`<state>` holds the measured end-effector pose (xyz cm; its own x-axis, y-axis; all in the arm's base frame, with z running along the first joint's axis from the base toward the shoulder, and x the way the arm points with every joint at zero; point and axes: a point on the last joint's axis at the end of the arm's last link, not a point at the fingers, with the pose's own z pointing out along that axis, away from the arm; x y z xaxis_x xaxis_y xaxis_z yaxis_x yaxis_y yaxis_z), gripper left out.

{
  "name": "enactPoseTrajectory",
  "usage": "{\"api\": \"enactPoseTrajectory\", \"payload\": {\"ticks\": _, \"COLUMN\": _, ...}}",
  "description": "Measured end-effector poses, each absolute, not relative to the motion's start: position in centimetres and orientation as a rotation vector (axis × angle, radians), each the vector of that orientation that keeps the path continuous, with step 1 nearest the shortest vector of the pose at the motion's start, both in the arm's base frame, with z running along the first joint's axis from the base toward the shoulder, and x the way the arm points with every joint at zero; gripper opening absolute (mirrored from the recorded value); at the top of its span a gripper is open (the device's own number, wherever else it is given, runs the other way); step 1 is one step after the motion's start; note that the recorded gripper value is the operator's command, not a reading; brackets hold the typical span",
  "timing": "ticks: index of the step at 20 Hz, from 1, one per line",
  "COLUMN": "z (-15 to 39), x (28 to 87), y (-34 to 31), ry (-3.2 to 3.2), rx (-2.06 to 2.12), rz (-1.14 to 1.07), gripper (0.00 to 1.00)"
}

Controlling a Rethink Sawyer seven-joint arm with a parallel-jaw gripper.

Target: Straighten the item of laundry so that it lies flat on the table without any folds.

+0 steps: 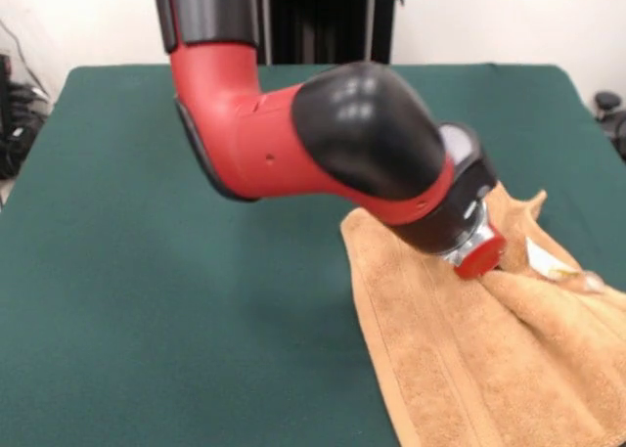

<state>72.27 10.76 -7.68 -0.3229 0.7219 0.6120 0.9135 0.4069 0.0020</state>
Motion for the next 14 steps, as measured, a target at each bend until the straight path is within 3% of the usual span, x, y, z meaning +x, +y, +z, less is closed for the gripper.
{"api": "enactPoseTrajectory", "payload": {"ticks": 14, "z": -7.96, "x": 72.02, "y": 10.76, "ry": -2.099, "rx": -1.394, "rz": -0.517, "gripper": 1.00}}
